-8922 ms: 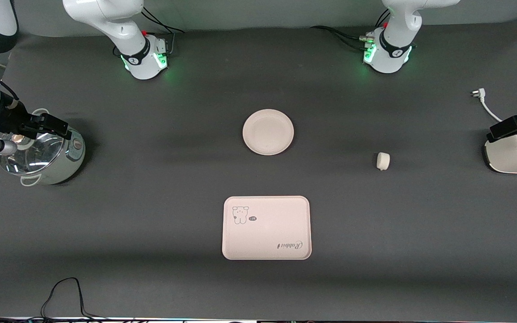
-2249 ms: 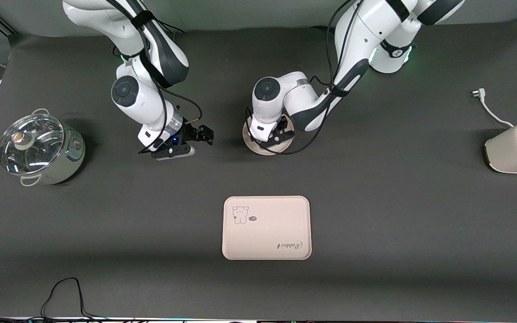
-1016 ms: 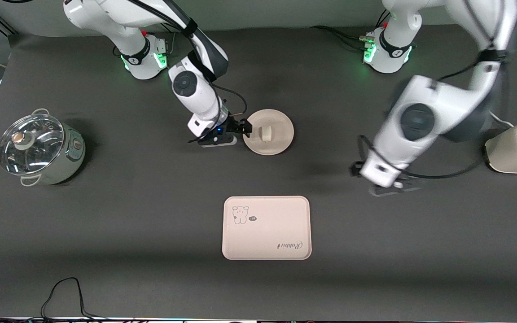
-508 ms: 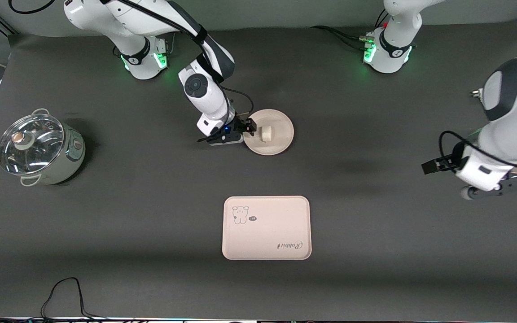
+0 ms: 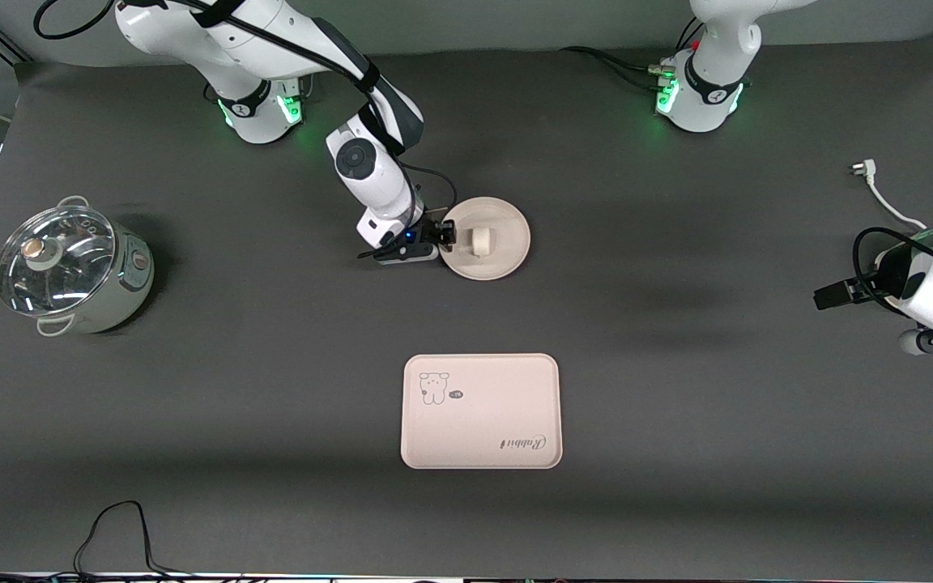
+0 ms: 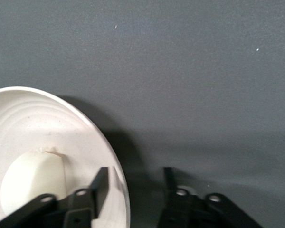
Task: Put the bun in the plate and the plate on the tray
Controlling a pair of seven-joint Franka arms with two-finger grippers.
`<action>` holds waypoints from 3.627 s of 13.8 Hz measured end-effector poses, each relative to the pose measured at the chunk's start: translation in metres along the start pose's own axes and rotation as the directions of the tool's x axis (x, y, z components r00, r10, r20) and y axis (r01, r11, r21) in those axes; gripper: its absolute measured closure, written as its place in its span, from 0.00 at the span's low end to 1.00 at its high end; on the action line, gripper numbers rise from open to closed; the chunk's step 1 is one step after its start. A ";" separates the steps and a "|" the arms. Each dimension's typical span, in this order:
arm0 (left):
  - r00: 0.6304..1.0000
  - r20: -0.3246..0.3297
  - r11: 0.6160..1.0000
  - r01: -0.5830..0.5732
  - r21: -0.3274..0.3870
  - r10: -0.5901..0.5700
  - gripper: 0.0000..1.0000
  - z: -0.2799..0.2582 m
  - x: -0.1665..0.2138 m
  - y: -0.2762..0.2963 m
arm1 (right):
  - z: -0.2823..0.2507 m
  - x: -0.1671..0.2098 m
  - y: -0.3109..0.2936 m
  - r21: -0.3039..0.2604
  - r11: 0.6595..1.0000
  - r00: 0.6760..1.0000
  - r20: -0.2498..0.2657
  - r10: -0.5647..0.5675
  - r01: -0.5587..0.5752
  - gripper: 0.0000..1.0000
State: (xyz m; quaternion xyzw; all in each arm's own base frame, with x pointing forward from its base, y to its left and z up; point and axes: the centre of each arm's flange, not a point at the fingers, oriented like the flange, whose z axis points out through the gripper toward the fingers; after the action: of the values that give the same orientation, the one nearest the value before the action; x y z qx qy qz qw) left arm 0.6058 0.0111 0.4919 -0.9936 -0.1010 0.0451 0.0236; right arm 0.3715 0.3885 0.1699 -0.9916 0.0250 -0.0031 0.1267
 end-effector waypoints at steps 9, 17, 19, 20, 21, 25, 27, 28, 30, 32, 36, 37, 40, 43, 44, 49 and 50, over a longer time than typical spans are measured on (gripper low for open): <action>0.999 -0.017 1.000 0.028 -0.011 -0.028 0.00 0.000 -0.012 -0.007 | -0.013 0.003 -0.009 0.019 1.000 1.000 -0.018 0.021 -0.021 0.96; 0.999 -0.045 1.000 -0.016 0.015 0.017 0.00 -0.018 -0.015 0.008 | -0.119 0.069 -0.039 0.094 0.994 0.995 -0.079 0.067 -0.060 0.96; 0.999 -0.028 1.000 -0.019 0.020 0.019 0.00 -0.036 -0.018 0.009 | -0.144 0.104 -0.041 0.137 0.988 0.988 -0.130 0.084 -0.066 0.96; 0.999 -0.028 1.000 -0.017 0.022 0.018 0.00 -0.044 -0.019 0.008 | -0.156 0.126 -0.038 0.156 0.986 0.983 -0.159 0.090 -0.065 0.96; 0.999 -0.035 1.000 -0.016 0.021 0.017 0.00 -0.049 -0.019 0.008 | -0.164 0.152 -0.033 0.171 0.983 0.977 -0.188 0.102 -0.070 0.96; 0.999 -0.039 1.000 -0.019 0.021 0.019 0.00 -0.051 -0.018 0.010 | -0.146 0.256 -0.013 0.218 0.970 0.954 -0.254 0.160 -0.105 0.96; 0.999 -0.037 1.000 -0.020 0.022 0.021 0.00 -0.049 -0.017 0.011 | -0.108 0.289 -0.011 0.237 0.963 0.950 -0.251 0.186 -0.126 0.96; 0.999 -0.036 1.000 -0.021 0.022 0.022 0.00 -0.047 -0.016 0.012 | -0.085 0.296 -0.009 0.236 0.962 0.951 -0.240 0.194 -0.136 0.96; 0.999 -0.036 1.000 -0.022 0.023 0.022 0.00 -0.046 -0.015 0.013 | -0.049 0.302 -0.001 0.227 0.962 0.954 -0.218 0.204 -0.153 0.96; 0.999 -0.040 1.000 -0.022 0.022 0.022 0.00 -0.049 -0.014 0.013 | -0.034 0.306 0.006 0.218 0.962 0.955 -0.210 0.211 -0.165 0.96; 0.999 -0.039 1.000 -0.021 0.022 0.022 0.00 -0.049 -0.014 0.013 | -0.009 0.303 0.018 0.197 0.963 0.958 -0.186 0.219 -0.183 0.89; 0.999 -0.039 1.000 -0.020 0.022 0.021 0.00 -0.049 -0.015 0.012 | -0.009 0.303 0.018 0.198 0.963 0.958 -0.187 0.219 -0.182 0.81; 0.999 -0.042 1.000 -0.018 0.021 0.019 0.00 -0.051 -0.014 0.011 | -0.022 0.310 0.011 0.216 0.961 0.954 -0.207 0.218 -0.172 0.48; 0.999 -0.041 1.000 -0.019 0.022 0.020 0.00 -0.051 -0.014 0.011 | -0.057 0.319 0.001 0.189 0.973 0.962 -0.216 0.169 -0.129 0.15; 0.999 -0.040 1.000 -0.019 0.022 0.020 0.00 -0.051 -0.014 0.012 | -0.080 0.321 -0.003 0.162 0.981 0.967 -0.211 0.140 -0.107 0.07; 0.999 -0.036 1.000 -0.021 0.023 0.022 0.00 -0.049 -0.013 0.013 | -0.251 0.318 0.008 0.037 0.999 0.981 -0.189 0.038 -0.032 0.00; 0.999 -0.035 0.999 -0.022 0.023 0.022 0.00 -0.048 -0.013 0.013 | -0.279 0.312 0.022 0.007 1.000 0.983 -0.183 0.010 -0.009 0.00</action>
State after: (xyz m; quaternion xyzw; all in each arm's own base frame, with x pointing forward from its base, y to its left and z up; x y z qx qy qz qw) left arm 0.6000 -0.0063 0.5405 -0.9949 -0.0891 0.0289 0.0363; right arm 0.6783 0.2819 0.4346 -0.9866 0.0411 -0.0936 0.1272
